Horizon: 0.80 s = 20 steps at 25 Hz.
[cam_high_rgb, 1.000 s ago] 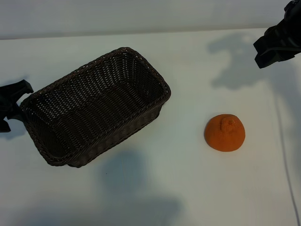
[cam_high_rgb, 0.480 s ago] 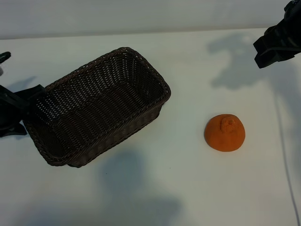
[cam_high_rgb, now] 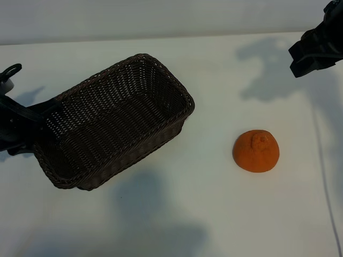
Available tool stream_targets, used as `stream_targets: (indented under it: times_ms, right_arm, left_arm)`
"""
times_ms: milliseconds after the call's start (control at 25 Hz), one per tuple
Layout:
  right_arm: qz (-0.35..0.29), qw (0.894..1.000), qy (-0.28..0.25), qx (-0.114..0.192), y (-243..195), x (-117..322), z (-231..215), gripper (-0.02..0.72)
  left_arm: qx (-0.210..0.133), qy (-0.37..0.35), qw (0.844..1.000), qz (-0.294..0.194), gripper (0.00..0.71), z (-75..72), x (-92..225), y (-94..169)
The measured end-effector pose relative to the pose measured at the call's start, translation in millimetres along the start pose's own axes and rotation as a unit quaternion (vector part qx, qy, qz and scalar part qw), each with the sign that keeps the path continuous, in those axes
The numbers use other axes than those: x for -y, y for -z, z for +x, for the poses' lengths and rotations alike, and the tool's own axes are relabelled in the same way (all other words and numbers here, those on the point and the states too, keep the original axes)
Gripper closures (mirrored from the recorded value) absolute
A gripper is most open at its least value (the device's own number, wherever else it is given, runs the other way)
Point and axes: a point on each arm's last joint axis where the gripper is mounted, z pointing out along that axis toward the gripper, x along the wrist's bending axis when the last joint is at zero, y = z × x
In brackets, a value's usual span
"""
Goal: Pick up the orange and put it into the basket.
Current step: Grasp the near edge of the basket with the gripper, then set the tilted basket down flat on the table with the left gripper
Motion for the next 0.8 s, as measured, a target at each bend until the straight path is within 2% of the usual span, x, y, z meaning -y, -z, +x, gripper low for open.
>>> stream_targets:
  times_ms: [120,480,680,800]
  right_arm:
    - [-0.001,1.000,0.000,0.000,0.0,-0.1,0.0,0.282]
    - [-0.002,1.000,0.000,0.001,0.0,-0.4,-0.1,0.282]
    - [-0.004,1.000,0.000,0.001,0.0,-0.7,-0.2,0.282]
    - [-0.004,1.000,0.000,0.001,0.0,-0.8,-0.2,0.282]
  left_arm:
    - [0.002,-0.001,1.000,0.005,0.531,0.0,0.9,0.0]
    - [0.002,0.001,1.000,0.022,0.530,-1.6,1.3,2.8]
    - [0.007,-0.022,0.999,0.046,0.539,-13.2,-8.9,20.9]
    - [0.024,-0.056,0.996,0.062,0.540,-23.4,-15.4,35.3]
